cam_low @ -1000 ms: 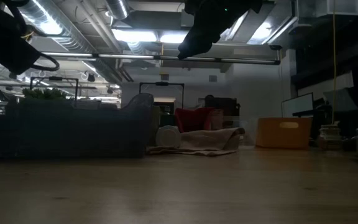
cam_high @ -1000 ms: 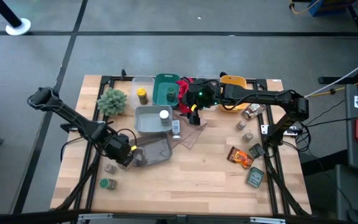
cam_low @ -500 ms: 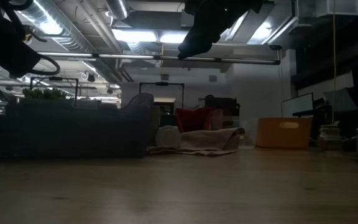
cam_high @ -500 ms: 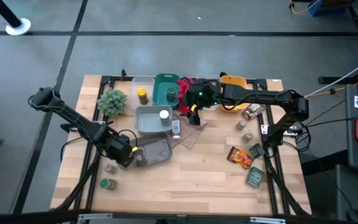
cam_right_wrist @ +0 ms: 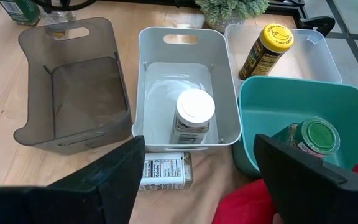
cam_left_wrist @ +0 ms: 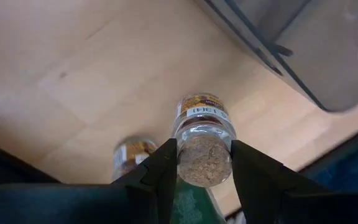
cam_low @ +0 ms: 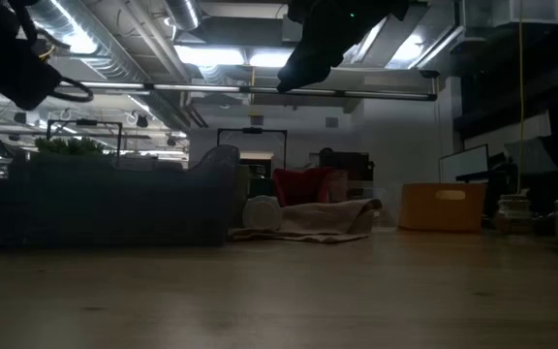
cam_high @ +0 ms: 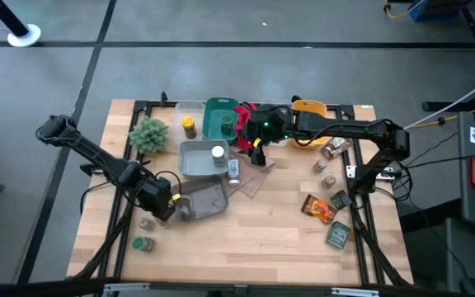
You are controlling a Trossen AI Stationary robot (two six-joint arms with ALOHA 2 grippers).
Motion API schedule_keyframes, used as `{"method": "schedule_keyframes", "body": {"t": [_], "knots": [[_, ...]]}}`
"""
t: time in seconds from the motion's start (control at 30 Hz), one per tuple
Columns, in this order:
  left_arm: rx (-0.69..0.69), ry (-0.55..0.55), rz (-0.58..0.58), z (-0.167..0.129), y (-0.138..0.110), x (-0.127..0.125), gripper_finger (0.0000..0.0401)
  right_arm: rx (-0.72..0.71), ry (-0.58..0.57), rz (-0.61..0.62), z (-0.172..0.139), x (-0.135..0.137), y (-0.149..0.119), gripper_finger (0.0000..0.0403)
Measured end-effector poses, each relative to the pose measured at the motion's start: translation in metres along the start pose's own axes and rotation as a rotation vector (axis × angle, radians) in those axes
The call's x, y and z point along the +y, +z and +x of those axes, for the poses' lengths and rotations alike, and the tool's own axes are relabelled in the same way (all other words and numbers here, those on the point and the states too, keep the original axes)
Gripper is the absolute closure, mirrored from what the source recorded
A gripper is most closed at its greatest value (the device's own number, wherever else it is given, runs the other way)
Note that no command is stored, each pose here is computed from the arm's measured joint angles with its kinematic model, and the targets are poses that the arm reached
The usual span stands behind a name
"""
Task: Sort spices by type
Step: Put the brown seasoning bottle into the black bin
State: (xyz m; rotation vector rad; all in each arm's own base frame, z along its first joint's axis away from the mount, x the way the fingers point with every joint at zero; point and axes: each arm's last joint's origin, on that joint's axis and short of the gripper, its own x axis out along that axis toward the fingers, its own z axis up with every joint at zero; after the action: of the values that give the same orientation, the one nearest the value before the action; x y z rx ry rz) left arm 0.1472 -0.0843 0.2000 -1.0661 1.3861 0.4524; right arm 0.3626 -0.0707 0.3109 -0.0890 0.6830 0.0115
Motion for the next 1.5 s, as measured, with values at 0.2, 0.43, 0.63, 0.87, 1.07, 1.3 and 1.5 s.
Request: {"method": "schedule_keyframes", "body": {"t": [0.2,0.43,0.63,0.87,1.07,1.3,1.5], "knots": [[0.033,-0.084,0.018,-0.014,-0.004,0.003,0.0272,0.0,0.0,0.0,0.0,0.0,0.0,0.0102],[0.027,-0.211,0.036,-0.032,-0.008,0.008,0.0272,0.0,0.0,0.0,0.0,0.0,0.0,0.0102],[0.016,-0.4,0.071,-0.048,-0.01,0.004,0.0272,0.0,0.0,0.0,0.0,0.0,0.0,0.0102],[-0.091,-0.515,0.045,-0.056,-0.007,-0.002,0.0272,-0.001,0.0,-0.001,0.0,0.0,0.0,0.0102],[-0.235,-0.525,0.001,-0.059,0.007,-0.002,0.0272,-0.001,0.001,-0.001,0.0,0.0,0.0,0.0102],[-0.429,-0.484,0.038,-0.064,0.028,0.002,0.0272,-0.001,0.001,-0.001,0.0,0.0,0.0,0.0102],[-0.512,-0.403,0.165,-0.063,0.045,0.004,0.0272,-0.001,0.001,-0.001,0.0,0.0,0.0,0.0102]]}}
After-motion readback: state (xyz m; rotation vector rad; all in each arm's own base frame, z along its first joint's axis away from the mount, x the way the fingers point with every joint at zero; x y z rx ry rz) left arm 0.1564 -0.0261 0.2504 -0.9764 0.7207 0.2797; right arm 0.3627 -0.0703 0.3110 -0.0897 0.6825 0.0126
